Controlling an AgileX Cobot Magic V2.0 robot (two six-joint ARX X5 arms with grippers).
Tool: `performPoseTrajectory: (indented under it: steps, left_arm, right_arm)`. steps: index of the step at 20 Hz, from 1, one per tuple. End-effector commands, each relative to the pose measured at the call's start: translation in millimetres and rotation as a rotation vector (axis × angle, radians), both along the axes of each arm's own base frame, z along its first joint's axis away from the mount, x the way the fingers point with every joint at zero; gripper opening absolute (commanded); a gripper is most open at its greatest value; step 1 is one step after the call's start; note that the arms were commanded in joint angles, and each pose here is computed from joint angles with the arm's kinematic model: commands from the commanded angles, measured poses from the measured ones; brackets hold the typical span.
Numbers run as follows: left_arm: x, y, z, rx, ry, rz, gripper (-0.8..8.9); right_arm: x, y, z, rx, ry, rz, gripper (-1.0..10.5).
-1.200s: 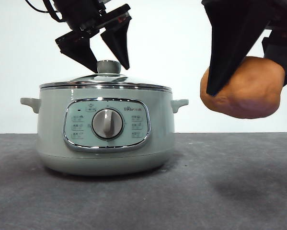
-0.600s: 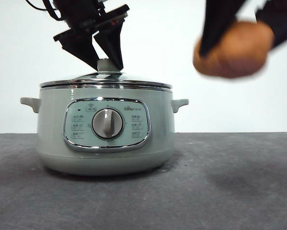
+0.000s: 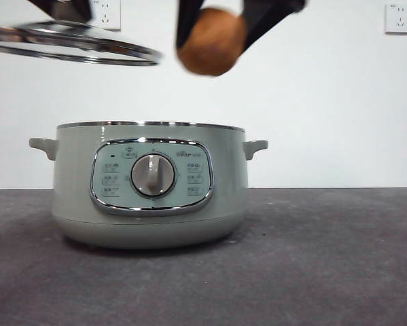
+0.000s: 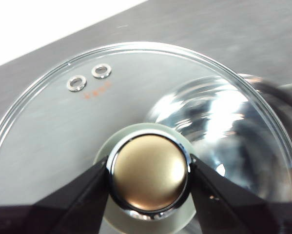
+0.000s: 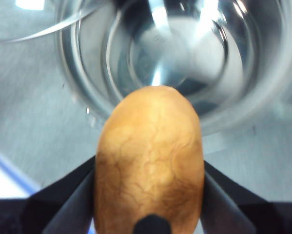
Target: Pick up the potato,open the lid,put the potato in the pot,close the lid
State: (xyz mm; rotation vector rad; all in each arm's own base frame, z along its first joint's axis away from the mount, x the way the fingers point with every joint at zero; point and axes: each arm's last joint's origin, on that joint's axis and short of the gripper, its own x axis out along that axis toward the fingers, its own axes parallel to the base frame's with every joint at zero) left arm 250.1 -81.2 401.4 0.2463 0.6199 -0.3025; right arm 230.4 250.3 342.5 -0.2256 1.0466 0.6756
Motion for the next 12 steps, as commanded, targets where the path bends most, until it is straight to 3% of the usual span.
performPoseTrajectory:
  steps: [1, 7, 12]
  left_arm:
    - [-5, 20, 12, 0.006, -0.058, 0.056, -0.13]
    - [-6, 63, 9, 0.017, -0.001, 0.222, -0.12]
    - [-5, 84, 8, -0.016, 0.008, 0.305, -0.13]
  right_arm:
    - [24, 25, -12, -0.027, -0.006, 0.026, 0.0]
    - [71, 70, -41, -0.073, -0.001, 0.008, 0.0]
    - [99, 77, -75, -0.118, 0.030, -0.013, 0.0]
